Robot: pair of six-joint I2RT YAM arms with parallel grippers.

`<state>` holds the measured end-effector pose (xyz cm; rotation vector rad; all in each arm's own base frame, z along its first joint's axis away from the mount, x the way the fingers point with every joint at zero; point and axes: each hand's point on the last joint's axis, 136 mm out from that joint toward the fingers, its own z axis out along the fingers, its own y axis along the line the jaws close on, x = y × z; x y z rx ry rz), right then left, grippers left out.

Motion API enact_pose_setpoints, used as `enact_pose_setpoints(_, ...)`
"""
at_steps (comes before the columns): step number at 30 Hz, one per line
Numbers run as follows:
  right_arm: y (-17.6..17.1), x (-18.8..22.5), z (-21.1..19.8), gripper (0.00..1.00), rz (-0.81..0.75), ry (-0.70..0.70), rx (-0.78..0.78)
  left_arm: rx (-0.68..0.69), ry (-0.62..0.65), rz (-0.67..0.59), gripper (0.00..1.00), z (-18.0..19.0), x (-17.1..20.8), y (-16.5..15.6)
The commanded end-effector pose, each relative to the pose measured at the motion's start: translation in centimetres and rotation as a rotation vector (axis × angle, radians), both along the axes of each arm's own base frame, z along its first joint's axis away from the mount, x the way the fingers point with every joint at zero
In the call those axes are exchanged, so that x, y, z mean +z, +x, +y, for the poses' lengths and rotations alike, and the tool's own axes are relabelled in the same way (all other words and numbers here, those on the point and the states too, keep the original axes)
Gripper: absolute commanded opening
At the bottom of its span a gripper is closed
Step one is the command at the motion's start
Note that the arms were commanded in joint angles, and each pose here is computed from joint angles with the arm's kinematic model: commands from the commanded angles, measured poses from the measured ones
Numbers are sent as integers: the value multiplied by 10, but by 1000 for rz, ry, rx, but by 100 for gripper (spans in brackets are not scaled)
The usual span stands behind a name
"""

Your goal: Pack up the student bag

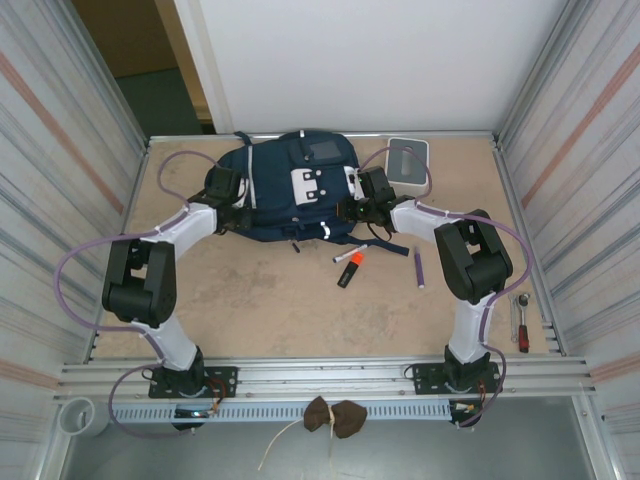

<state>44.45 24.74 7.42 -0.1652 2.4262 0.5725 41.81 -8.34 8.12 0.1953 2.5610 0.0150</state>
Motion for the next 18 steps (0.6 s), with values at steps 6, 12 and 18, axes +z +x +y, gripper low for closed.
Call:
enact_pose_setpoints(6,0,-27,-23,22,68,-83,-44,-45,-29,-47,20,-6,17,3)
enact_pose_setpoints(12,8,-26,-26,24,72,-108,-61,-50,-13,-49,12,-3,22,-3)
enact_pose_setpoints(18,25,-26,-36,25,67,-203,-82,-73,4,-24,8,0,25,-17)
